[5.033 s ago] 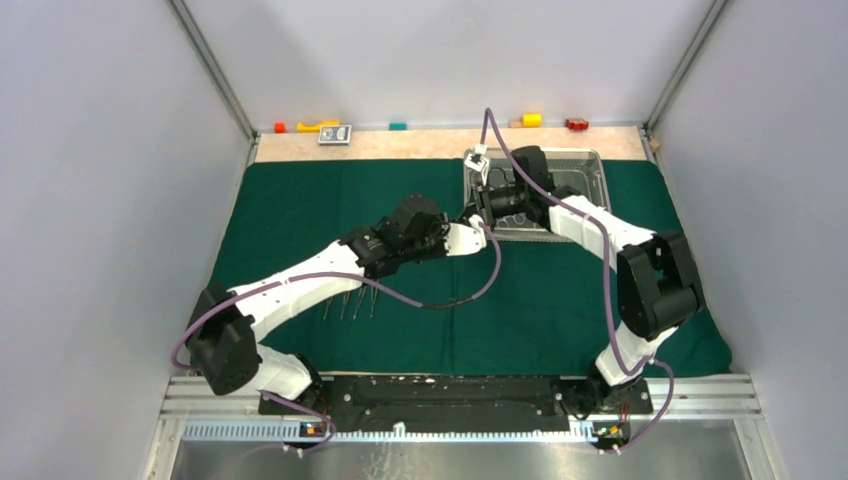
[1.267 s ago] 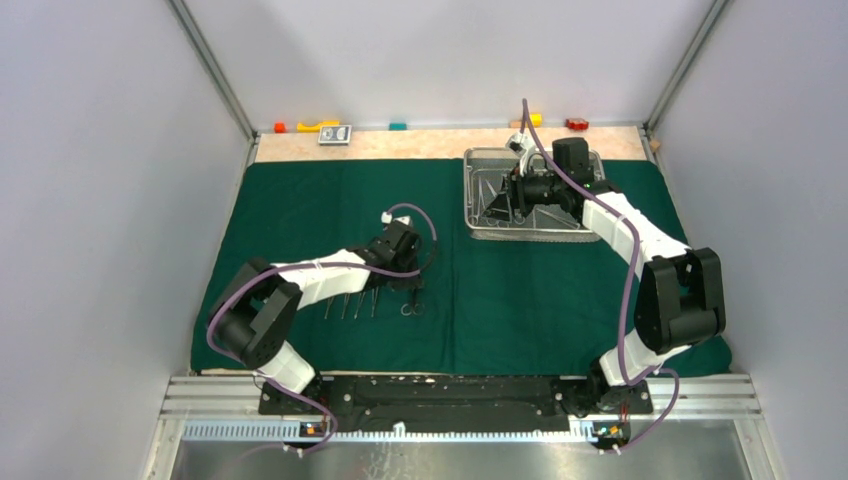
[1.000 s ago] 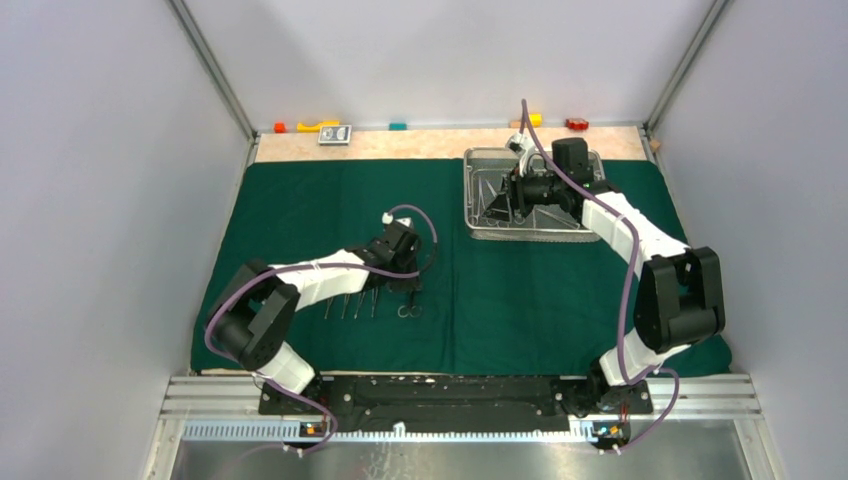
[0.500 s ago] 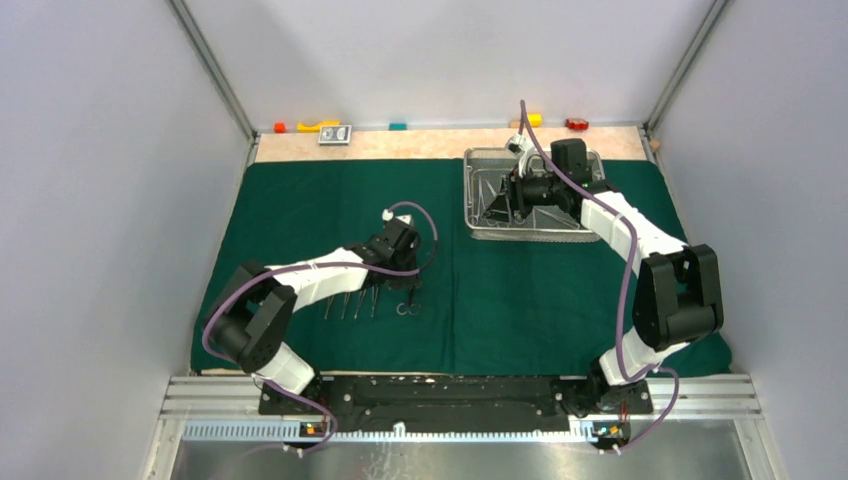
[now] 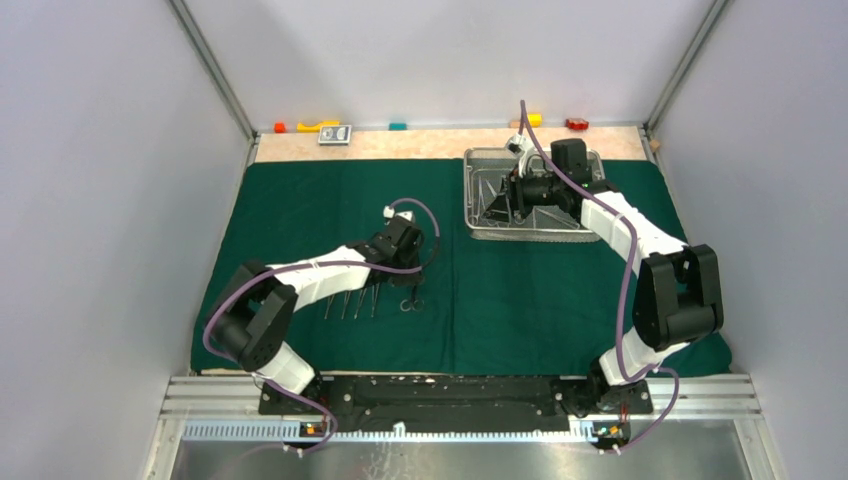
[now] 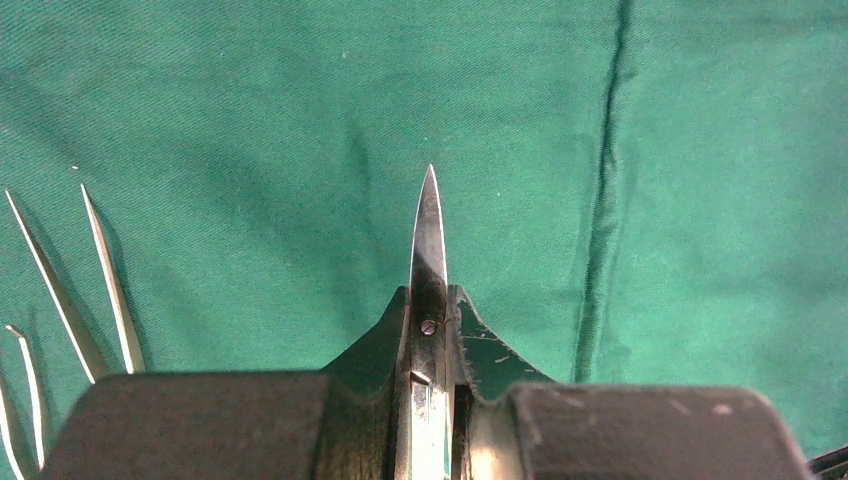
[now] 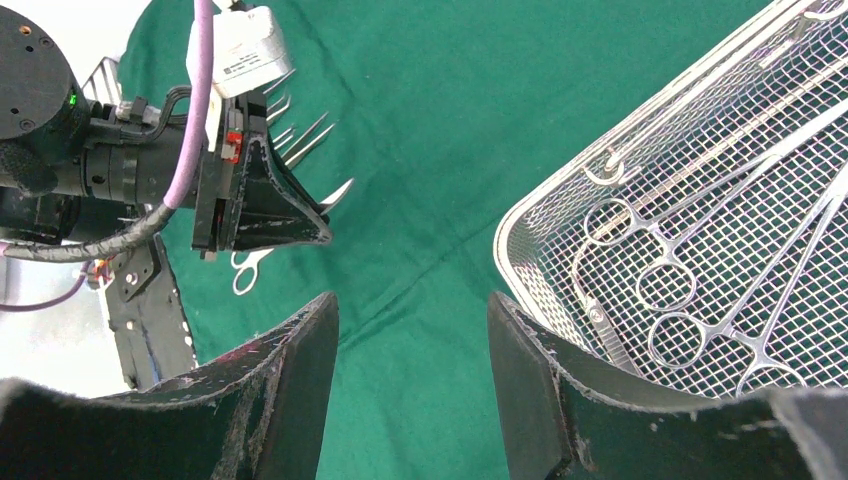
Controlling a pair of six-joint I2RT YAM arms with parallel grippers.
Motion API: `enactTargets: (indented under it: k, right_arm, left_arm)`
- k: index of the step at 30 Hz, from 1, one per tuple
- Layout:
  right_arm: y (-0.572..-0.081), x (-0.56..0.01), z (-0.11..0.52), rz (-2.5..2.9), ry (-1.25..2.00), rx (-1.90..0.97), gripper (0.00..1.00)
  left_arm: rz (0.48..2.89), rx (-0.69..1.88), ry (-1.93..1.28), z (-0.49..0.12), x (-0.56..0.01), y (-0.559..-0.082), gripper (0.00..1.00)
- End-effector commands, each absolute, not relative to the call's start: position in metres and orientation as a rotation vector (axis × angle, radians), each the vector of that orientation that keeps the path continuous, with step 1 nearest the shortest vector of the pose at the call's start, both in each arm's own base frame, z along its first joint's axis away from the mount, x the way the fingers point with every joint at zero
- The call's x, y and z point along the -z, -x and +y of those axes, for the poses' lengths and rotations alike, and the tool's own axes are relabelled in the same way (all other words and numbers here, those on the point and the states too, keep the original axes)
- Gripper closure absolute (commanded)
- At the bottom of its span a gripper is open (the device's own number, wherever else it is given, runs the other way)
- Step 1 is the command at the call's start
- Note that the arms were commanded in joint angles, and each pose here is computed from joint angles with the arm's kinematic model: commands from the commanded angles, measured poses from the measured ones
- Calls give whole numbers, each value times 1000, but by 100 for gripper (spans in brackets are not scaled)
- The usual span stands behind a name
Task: Open and lay out the surgical kit
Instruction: Place the medical item in the surgical kit.
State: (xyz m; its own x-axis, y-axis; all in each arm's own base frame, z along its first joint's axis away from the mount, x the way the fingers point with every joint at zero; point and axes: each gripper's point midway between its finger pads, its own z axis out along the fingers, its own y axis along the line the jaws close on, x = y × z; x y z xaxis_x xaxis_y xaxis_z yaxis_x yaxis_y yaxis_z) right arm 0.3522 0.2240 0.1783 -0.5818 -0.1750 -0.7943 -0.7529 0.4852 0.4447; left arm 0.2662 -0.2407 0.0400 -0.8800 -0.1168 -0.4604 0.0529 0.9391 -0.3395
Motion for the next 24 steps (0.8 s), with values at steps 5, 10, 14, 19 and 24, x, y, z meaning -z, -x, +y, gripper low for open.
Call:
enactTargets:
  k: [5,10,14,19,24]
  right_arm:
    - [-359,-196,225,1967,802,-1056,45]
    - [-358,-198,226,1963,803,-1061,45]
    - [-357,-199,226,1959,805,-1062,45]
    - [-356,-202,225,1956,807,-1061,45]
    - [-356,-205,225,1951,810,-1062,45]
  left_arm:
    - [2566,504,81,-250,-42,-274,83]
    - [2573,503,72,-249,-35,-270,82]
    - [2587,489,72,-245,-27,-266,82]
    - [2603,480,69,-244,-21,-263,81]
    - [2608,472,71,-242,-18,-262,79]
